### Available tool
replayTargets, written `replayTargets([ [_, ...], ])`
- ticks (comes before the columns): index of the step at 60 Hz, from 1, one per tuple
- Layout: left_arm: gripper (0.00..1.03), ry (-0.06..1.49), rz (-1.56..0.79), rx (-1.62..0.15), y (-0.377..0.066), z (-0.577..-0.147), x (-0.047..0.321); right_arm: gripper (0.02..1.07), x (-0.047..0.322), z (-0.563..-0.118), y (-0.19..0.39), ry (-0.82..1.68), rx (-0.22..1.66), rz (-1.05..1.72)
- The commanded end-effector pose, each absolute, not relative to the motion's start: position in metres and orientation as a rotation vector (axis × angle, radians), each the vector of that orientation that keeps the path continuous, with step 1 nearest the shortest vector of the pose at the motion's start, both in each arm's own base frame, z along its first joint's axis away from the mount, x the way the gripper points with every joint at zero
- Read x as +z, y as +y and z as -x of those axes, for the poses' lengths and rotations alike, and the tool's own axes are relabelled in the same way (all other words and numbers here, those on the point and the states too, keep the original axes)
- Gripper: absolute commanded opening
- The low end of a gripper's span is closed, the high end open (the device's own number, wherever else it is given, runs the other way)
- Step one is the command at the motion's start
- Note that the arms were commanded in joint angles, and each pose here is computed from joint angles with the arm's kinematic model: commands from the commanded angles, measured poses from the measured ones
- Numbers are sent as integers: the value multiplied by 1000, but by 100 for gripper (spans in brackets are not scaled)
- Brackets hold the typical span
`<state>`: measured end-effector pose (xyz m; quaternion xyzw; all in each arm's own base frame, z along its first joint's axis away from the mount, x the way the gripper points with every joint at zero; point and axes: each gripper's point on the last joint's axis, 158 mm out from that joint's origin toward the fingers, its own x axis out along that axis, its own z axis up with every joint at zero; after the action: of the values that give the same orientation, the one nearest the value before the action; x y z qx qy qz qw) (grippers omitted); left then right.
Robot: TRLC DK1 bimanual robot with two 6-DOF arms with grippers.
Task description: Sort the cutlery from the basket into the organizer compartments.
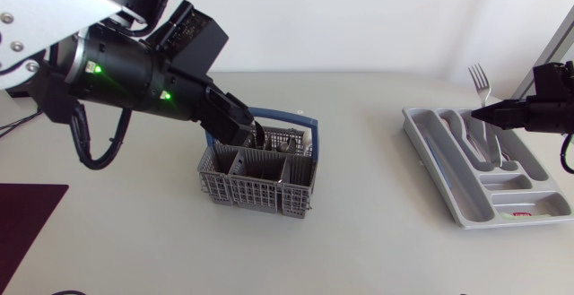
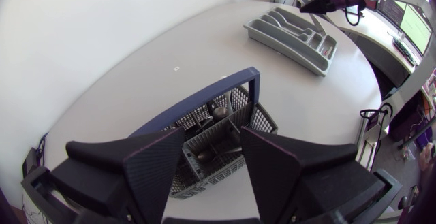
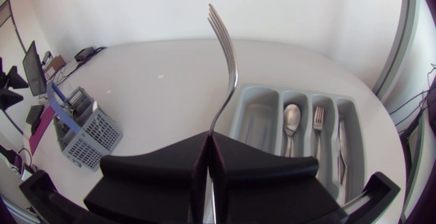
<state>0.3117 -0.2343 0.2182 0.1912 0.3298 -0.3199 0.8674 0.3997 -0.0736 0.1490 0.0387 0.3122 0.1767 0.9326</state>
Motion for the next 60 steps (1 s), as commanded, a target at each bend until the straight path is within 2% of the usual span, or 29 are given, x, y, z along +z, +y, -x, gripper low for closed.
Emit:
replayTargets([
  [1,57,683,-422,-689,-235,-305,213,8,139,-412,-103,656,353,-87],
  [20,57,703,-439,-709,-238,-296,202,8,99,-449,-172,716,320,-185],
  [60,57,688,-475,-731,-253,-282,201,8,37,-484,-228,785,296,-280],
])
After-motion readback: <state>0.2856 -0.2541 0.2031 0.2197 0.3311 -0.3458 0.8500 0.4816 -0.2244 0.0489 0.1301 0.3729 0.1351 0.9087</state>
